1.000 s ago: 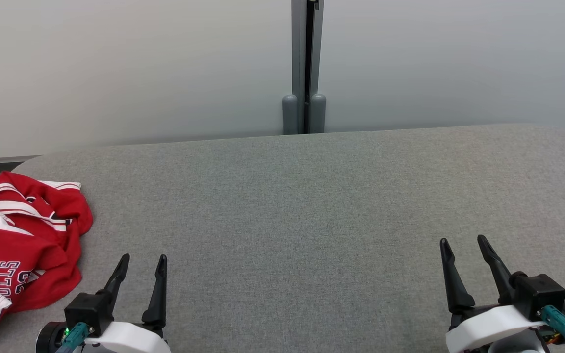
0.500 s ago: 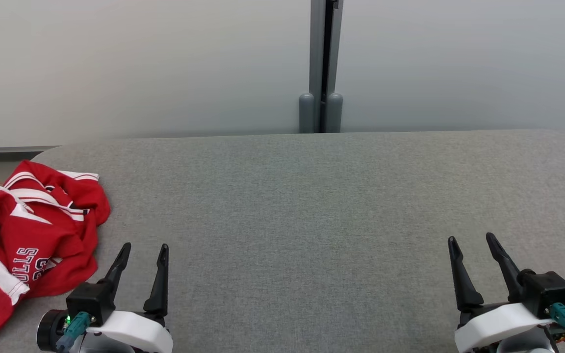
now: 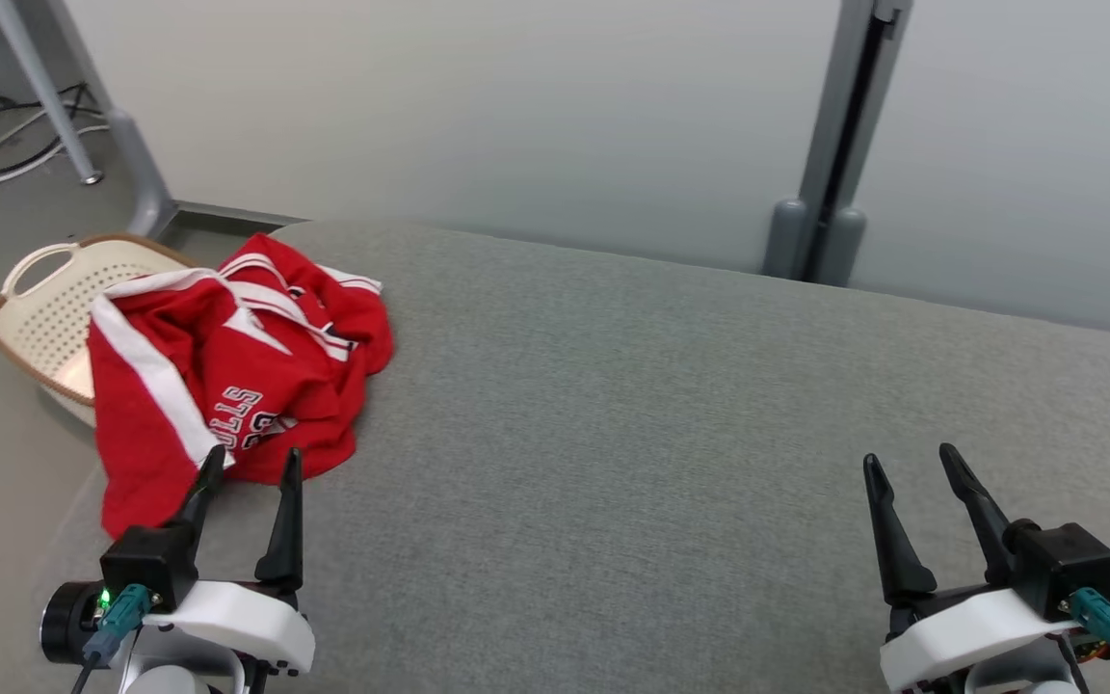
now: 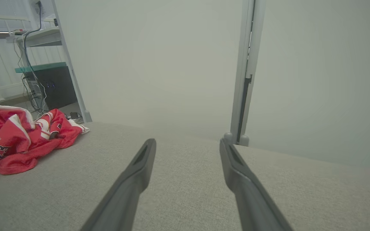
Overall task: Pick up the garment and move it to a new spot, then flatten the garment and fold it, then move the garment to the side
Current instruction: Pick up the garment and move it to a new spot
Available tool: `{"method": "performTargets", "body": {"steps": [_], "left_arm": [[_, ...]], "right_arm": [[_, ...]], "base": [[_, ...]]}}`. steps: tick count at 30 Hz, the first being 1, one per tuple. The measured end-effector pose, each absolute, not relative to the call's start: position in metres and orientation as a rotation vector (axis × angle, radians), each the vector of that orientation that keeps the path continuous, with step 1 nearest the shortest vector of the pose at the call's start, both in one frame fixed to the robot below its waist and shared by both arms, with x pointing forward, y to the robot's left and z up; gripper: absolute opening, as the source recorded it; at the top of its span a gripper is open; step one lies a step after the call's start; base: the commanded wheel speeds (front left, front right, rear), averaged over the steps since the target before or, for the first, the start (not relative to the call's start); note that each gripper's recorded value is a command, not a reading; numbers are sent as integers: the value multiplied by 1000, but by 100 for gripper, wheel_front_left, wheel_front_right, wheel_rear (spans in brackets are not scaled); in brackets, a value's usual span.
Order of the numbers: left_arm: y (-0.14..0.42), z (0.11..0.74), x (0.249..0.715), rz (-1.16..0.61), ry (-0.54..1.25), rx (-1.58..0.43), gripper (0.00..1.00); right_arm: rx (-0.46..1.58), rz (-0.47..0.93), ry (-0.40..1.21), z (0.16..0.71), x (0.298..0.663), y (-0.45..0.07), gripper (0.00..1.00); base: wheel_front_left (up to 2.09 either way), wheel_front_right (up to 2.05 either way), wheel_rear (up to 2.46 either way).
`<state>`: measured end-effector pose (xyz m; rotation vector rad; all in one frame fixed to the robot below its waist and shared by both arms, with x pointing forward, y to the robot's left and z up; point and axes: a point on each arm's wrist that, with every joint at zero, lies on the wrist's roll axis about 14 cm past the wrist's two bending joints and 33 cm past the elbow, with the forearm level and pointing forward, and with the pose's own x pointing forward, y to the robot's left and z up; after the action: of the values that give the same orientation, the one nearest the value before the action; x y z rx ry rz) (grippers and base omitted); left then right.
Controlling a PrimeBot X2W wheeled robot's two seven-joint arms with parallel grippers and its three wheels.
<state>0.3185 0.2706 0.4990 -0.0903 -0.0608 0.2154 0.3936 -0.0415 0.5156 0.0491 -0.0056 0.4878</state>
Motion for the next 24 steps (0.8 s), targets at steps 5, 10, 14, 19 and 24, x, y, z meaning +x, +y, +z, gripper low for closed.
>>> {"method": "performTargets", "body": {"steps": [5, 10, 14, 19, 24], "left_arm": [[303, 498, 288, 325, -61, -80, 100], [329, 495, 257, 426, -64, -86, 100], [342, 496, 242, 487, -71, -92, 100], [346, 493, 238, 510, -62, -93, 100], [345, 493, 239, 511, -64, -96, 100]], "right_arm": [[60, 623, 1, 517, 388, 7, 100], [65, 733, -5, 522, 382, 46, 100], [70, 790, -12, 525, 382, 67, 100], [67, 801, 1, 521, 383, 70, 100], [66, 797, 7, 519, 385, 69, 100]], "base": [[0, 0, 0], [0, 0, 0], [0, 0, 0], [0, 0, 0], [0, 0, 0]]}}
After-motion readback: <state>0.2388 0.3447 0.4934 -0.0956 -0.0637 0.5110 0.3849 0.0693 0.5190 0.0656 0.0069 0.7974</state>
